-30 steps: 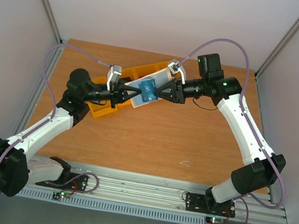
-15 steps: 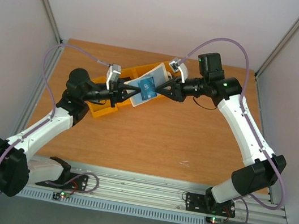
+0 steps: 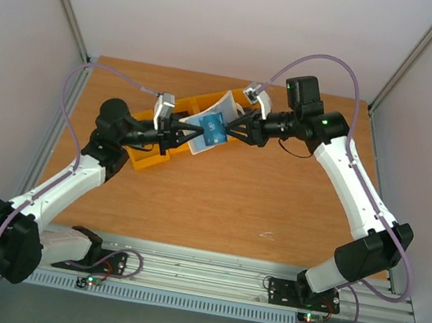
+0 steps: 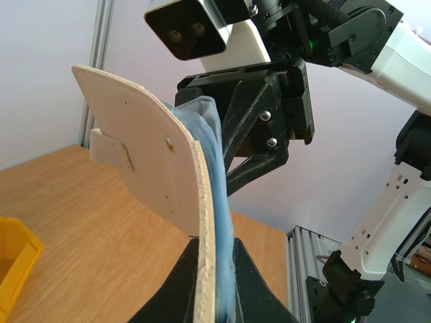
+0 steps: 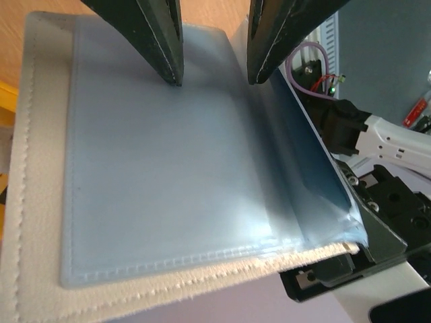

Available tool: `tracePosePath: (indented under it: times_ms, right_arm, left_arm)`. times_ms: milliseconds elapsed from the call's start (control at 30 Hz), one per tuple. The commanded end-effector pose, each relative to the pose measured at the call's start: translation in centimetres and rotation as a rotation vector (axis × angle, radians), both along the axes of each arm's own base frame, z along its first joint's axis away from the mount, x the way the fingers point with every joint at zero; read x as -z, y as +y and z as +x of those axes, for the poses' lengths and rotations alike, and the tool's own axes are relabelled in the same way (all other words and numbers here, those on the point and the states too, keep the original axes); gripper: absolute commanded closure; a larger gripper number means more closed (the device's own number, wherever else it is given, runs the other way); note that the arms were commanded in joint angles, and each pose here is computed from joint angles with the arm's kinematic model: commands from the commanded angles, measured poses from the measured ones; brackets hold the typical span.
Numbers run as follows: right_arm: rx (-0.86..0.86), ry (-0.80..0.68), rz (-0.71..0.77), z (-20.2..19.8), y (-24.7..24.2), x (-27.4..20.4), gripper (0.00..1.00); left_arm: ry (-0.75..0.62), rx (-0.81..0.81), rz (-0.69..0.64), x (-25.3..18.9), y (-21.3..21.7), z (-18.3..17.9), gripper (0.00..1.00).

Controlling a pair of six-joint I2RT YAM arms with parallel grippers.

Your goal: Take the credit cards out of the card holder

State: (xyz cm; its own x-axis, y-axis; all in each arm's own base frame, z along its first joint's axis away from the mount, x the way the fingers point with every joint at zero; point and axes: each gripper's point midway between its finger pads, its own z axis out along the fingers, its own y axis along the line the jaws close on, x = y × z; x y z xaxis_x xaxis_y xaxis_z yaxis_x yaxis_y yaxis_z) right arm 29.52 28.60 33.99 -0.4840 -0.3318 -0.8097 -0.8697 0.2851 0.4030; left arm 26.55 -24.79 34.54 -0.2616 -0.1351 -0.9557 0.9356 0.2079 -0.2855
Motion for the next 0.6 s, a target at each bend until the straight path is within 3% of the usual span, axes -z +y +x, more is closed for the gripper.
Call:
tracePosePath:
  times_ms: [0,200,400,567]
  right_arm:
    - [-0.008,-0.042,-0.023,-0.9,-1.1,-0.8,0.74]
    - [-0.035,-0.032,0.005,-1.7,-1.1,-1.9,0.72]
    - [-0.087,-0.036,0.097,-2.7,-0.3,-3.8,0.63]
    - [-0.060,-0.050,0.046,-1.8,0.7,-2.7,0.70]
  left_arm:
    - [-0.094,0.006,-0.026,-1.7,0.2,-0.6,1.00]
    - [-0.095,0.009,-0.026,-1.6,0.2,-0.8,1.00]
    - [-0.100,0.007,-0.027,-1.6,0.2,-0.9,1.00]
    - [-0.112,0.009,-0.028,-1.8,0.3,-1.0,1.00]
